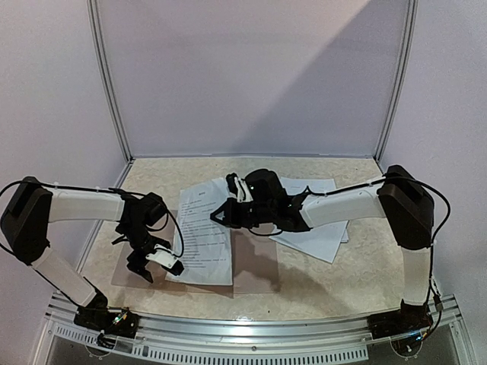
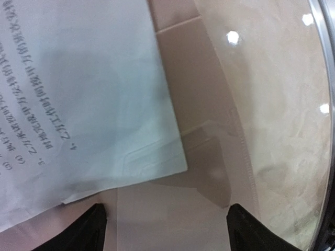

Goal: Put the files into the folder
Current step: Insert the folder to form pockets on the folder.

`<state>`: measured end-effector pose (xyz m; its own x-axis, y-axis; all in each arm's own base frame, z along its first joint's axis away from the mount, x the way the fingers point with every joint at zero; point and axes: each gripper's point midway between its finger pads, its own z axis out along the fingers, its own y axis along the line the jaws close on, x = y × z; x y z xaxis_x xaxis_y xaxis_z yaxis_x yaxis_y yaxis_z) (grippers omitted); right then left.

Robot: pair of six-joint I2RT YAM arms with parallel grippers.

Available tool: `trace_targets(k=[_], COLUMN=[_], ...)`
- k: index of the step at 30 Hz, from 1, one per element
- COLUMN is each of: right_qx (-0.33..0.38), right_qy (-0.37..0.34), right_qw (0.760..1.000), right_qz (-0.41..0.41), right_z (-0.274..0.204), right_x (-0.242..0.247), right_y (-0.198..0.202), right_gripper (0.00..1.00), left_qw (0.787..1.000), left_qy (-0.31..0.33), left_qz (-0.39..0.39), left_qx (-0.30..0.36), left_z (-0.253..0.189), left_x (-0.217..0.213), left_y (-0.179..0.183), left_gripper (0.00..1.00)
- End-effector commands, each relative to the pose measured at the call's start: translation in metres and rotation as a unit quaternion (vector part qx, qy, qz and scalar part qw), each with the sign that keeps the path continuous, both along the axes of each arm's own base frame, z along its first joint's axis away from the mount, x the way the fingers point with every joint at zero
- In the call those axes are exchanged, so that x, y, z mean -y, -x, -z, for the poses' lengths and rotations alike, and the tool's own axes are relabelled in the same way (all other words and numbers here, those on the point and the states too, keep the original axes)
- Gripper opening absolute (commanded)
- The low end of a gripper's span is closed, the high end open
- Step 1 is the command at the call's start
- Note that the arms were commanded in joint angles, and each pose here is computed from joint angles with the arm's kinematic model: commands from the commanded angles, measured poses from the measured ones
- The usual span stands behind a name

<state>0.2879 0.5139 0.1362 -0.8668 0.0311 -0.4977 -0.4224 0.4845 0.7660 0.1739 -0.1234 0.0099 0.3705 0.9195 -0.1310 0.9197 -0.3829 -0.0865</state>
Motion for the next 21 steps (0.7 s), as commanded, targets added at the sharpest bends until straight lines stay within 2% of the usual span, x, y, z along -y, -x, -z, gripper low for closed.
trace_targets(k=[1, 3, 5, 10, 14, 18, 21], right_qx=[-0.004, -0.008, -0.017, -0.033, -0.039, -0.048, -0.052], right_qy=[0.008, -0.005, -0.017, -0.021, -0.024, -0.021, -0.013], right_qw=[1.000, 1.000, 1.000, 0.999, 0.999, 0.998, 0.998], right_qz=[0.020, 0.020, 0.016, 0.018, 0.027, 0.022, 0.017], right_z=[0.014, 0.011, 0.013, 0.028, 0.036, 0.047, 0.057], right_x=[0.001, -0.002, -0.008, -0.027, -0.036, -0.047, -0.055], right_y=[0.000, 0.001, 0.004, 0.005, -0.003, -0.004, -0.004], right_gripper=[0.00, 0.00, 0.00, 0.00, 0.00, 0.00, 0.00], left_qw=[0.999, 0.999, 0.999, 0.998, 0.993, 0.975, 0.954], left_qy=[-0.027, -0.028, -0.032, -0.024, 0.016, 0.074, 0.058], left_qz=[-0.001, -0.003, -0.009, -0.052, -0.118, -0.204, -0.294], left_qx=[-0.019, -0.018, -0.013, -0.003, -0.014, -0.042, -0.026], left_z=[0.009, 0.010, 0.011, -0.002, -0.039, -0.086, -0.097], left_x=[-0.011, -0.012, -0.013, -0.007, 0.003, 0.002, -0.025], left_y=[0.017, 0.017, 0.016, 0.003, -0.012, -0.022, -0.039], left_gripper=[0.77, 0.72, 0.72, 0.80, 0.84, 0.88, 0.88])
